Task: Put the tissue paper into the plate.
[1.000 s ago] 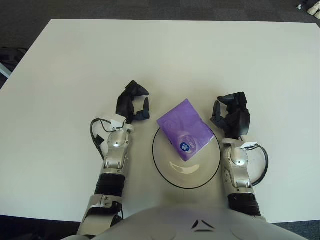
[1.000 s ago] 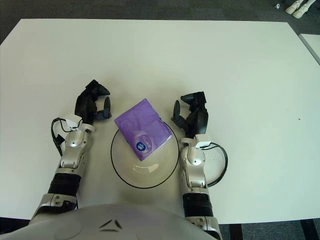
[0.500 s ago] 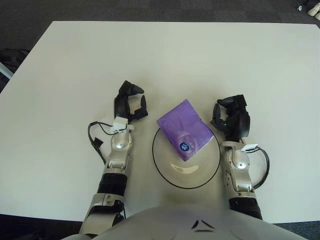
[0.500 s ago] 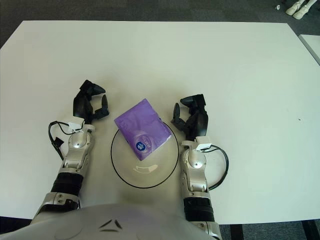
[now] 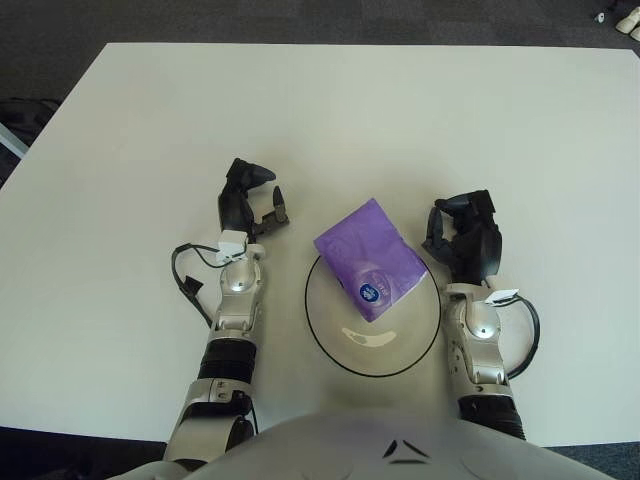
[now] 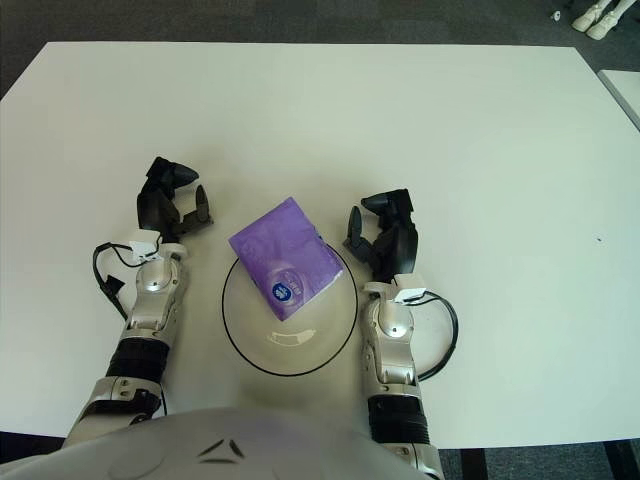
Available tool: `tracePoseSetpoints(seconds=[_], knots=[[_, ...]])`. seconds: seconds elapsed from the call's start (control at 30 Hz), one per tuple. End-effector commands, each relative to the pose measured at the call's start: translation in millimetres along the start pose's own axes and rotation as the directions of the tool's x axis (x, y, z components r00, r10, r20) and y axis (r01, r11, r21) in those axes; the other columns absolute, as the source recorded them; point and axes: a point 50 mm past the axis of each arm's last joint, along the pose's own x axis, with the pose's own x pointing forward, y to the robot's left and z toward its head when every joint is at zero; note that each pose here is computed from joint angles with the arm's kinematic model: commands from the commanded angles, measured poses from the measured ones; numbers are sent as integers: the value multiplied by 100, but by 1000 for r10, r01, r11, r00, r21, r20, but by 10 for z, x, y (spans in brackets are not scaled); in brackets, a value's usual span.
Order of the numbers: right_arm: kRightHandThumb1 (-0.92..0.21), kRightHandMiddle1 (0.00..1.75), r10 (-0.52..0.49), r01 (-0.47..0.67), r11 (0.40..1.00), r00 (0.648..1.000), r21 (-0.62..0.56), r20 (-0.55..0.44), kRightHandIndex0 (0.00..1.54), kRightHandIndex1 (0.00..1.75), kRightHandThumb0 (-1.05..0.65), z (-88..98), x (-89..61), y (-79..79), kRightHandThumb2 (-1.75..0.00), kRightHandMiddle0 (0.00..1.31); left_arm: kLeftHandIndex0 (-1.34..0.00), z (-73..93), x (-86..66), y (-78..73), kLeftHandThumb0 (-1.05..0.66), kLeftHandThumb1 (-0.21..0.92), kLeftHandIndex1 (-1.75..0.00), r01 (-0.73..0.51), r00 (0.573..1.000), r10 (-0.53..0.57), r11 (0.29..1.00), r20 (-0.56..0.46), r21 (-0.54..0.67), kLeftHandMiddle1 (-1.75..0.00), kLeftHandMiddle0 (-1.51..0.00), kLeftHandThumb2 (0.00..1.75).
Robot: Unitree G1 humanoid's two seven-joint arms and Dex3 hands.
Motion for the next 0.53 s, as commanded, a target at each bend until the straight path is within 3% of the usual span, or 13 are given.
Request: tracePoseSetpoints(seconds=[0.0,0.5], knots=[[-58,175,-50,49,999,992,-6,-116,59,145,-40,-190,-144,-94,-100,41,-51,-447,-281,166,-1,21,-175,-38,970,49,998,-237,51,-168,-67,143],[-55,175,-40,37,999,995,-34,-93,64,141,-41,-197,-136,-112,-103,43,-48,-425,-267,247,-1,25,-175,-27,964,25,1000,-265,-2,-170,-62,139]])
